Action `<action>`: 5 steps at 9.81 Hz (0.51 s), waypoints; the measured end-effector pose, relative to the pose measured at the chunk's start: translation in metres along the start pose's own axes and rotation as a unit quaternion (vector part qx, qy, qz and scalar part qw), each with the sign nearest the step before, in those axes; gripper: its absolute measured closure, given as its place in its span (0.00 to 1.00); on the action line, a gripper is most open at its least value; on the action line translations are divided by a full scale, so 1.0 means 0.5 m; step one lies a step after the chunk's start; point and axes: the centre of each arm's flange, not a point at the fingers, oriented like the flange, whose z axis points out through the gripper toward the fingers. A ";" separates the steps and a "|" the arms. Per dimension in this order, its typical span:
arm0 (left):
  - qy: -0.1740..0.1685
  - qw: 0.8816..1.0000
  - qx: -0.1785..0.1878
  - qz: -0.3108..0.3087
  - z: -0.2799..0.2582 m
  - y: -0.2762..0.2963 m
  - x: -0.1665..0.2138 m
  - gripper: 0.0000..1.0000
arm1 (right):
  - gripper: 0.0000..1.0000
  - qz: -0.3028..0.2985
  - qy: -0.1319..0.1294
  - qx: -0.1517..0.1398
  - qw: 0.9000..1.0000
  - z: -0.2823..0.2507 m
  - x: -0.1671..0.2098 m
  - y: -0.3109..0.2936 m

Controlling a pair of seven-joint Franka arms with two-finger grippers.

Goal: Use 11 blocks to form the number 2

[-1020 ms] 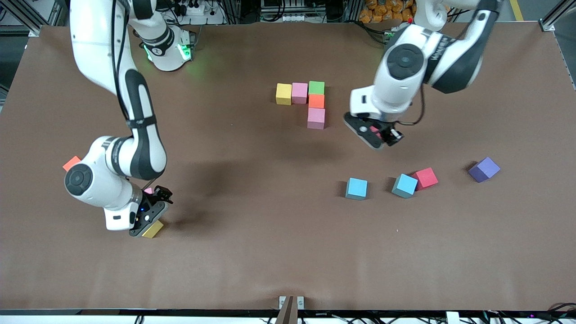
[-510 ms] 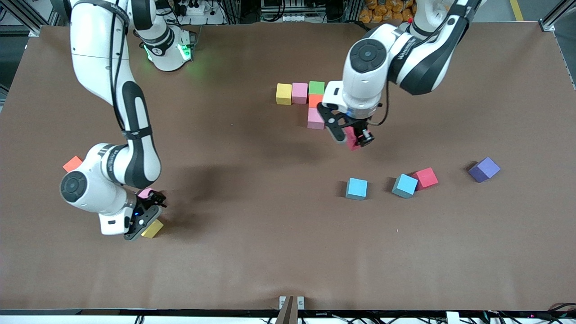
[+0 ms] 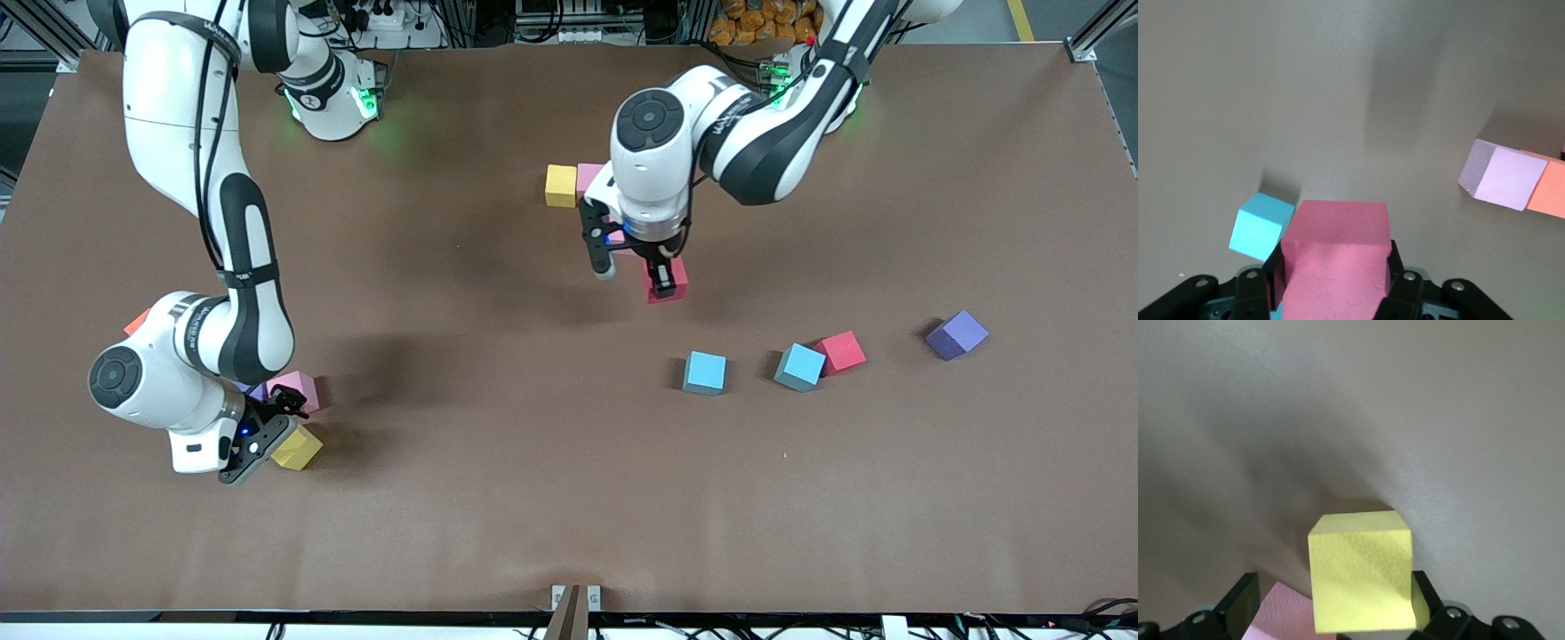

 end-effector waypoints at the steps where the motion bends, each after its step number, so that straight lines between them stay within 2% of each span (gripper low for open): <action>1: 0.005 1.000 0.000 0.002 0.000 0.000 0.005 0.41 | 0.00 0.001 0.002 0.001 1.000 0.010 0.000 0.005; 5: 0.026 1.000 -0.002 0.009 -0.018 0.017 0.028 0.41 | 0.00 -0.001 0.009 0.006 1.000 0.025 0.015 0.009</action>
